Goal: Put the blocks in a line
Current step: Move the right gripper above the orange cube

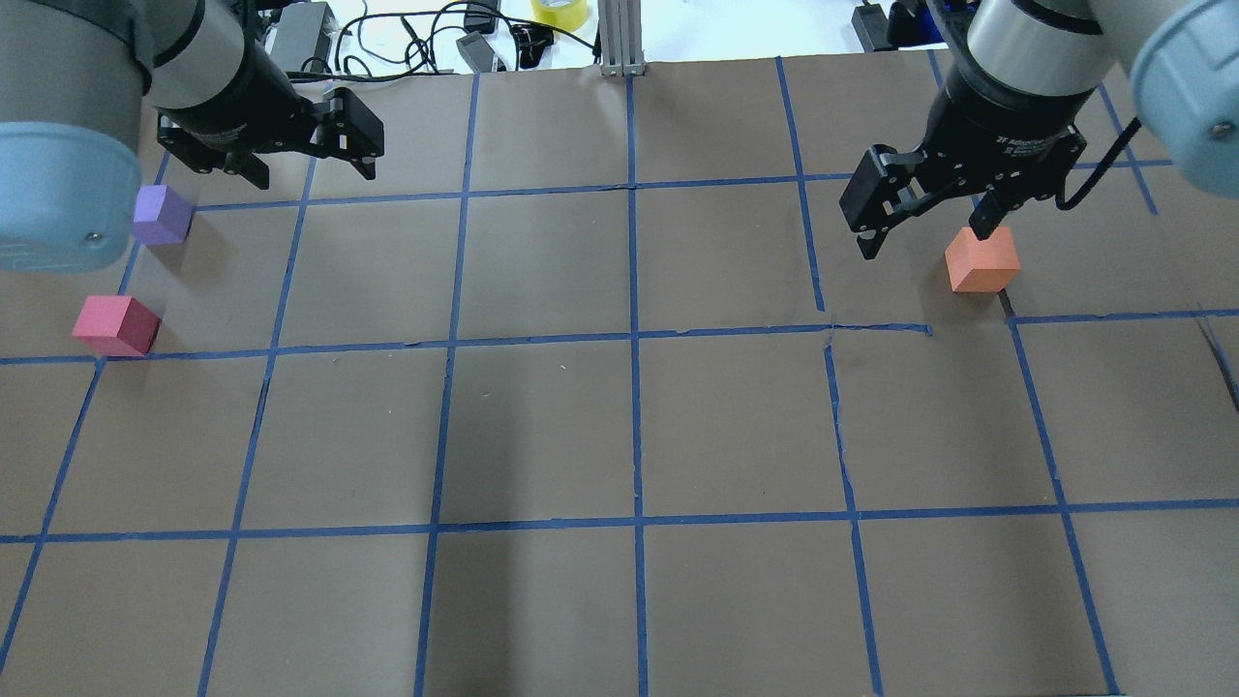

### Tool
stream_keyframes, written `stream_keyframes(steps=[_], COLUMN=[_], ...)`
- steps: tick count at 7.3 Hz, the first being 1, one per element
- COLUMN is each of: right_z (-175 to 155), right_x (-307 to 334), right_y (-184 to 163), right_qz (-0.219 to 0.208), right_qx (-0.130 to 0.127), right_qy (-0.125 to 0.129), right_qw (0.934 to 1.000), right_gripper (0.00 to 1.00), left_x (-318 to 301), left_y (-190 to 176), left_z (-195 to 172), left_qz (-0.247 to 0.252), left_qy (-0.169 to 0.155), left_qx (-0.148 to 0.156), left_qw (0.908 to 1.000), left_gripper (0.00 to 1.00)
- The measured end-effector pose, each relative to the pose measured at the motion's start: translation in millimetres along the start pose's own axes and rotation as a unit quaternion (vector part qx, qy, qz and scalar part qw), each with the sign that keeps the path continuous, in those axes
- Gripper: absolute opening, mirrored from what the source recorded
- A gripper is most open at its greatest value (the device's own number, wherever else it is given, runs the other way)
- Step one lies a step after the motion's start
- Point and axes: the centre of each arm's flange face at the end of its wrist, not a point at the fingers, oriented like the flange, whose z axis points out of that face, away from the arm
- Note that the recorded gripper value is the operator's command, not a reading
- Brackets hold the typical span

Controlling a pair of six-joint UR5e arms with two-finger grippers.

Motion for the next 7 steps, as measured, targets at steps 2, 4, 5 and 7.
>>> stream_keyframes(steps=[2, 4, 5, 7], right_z=[0.0, 0.1, 0.1, 1.4], right_x=[-0.2, -0.2, -0.1, 2.0], right_y=[0.3, 0.3, 0.3, -1.1], right_qz=[0.0, 0.0, 0.0, 0.001], right_qx=[0.0, 0.0, 0.0, -0.001], right_qy=[0.0, 0.0, 0.0, -0.001], right_qw=[1.0, 1.0, 1.0, 1.0], right_gripper=[1.0, 1.0, 1.0, 1.0], left_x=[1.2, 2.2, 2.4, 1.3], left_y=[11.1, 22.1, 23.3, 33.0], left_z=[-16.3, -27.5, -30.9, -41.7], left_qz=[0.001, 0.006, 0.009, 0.016], left_qy=[0.008, 0.009, 0.009, 0.007], left_qx=[0.002, -0.021, -0.023, -0.031], left_qw=[1.0, 0.9997, 0.9997, 0.9994], left_gripper=[1.0, 1.0, 1.0, 1.0])
